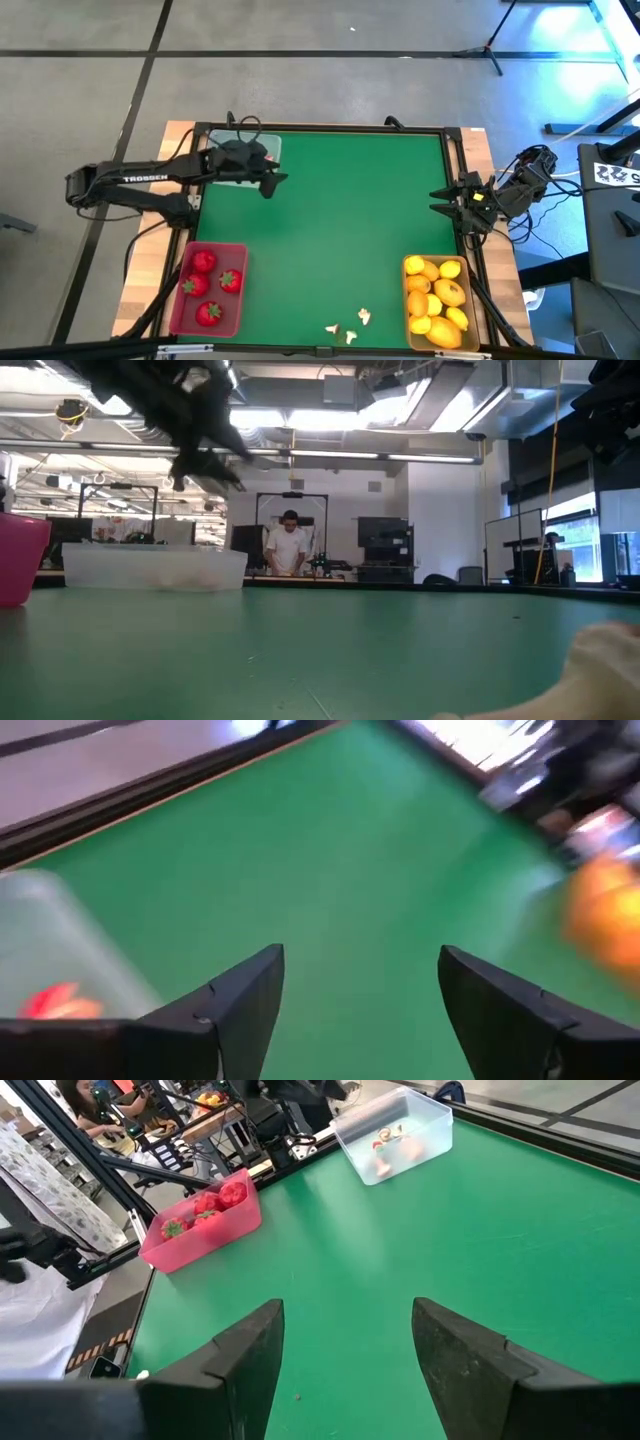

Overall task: Sort produce into baskets
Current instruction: Put the brown mushroom into the white bin

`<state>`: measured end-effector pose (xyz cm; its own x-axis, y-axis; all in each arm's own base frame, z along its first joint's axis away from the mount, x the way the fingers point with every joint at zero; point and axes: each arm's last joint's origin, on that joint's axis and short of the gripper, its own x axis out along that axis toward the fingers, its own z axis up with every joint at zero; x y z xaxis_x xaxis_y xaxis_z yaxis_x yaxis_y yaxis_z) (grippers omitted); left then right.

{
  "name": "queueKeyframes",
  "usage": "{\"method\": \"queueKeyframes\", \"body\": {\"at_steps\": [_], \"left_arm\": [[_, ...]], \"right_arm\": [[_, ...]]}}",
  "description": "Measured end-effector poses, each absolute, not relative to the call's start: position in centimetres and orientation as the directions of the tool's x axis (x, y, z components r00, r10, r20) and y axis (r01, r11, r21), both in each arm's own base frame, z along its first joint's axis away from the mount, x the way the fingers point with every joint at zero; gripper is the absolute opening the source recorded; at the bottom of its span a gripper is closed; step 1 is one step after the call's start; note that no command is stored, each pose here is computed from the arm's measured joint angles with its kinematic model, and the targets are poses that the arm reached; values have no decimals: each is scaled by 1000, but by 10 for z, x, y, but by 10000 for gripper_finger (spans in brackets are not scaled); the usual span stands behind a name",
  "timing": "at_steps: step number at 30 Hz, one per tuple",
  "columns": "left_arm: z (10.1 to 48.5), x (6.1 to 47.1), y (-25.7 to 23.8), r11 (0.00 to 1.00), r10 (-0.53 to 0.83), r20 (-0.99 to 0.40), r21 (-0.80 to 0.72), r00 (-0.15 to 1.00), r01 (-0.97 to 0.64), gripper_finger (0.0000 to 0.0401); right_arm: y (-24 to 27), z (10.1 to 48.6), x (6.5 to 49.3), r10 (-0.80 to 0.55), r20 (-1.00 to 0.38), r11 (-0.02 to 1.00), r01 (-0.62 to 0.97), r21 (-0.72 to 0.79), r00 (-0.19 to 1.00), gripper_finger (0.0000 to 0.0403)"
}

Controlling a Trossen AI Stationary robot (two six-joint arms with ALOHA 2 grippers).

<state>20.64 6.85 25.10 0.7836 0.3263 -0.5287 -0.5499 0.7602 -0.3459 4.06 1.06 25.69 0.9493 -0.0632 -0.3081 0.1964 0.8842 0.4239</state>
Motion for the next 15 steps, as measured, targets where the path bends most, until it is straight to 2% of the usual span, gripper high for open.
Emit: {"method": "queueKeyframes", "body": {"at_steps": [7,15], "left_arm": [[269,226,32,832,170,-337,-454,926,-318,260],[274,244,-17,889,-31,-203,-454,979,-66,260]], "right_arm": [[11,257,41,-62,-304,882,194,428,951,221],[11,258,41,-62,-303,882,194,429,951,221]]}}
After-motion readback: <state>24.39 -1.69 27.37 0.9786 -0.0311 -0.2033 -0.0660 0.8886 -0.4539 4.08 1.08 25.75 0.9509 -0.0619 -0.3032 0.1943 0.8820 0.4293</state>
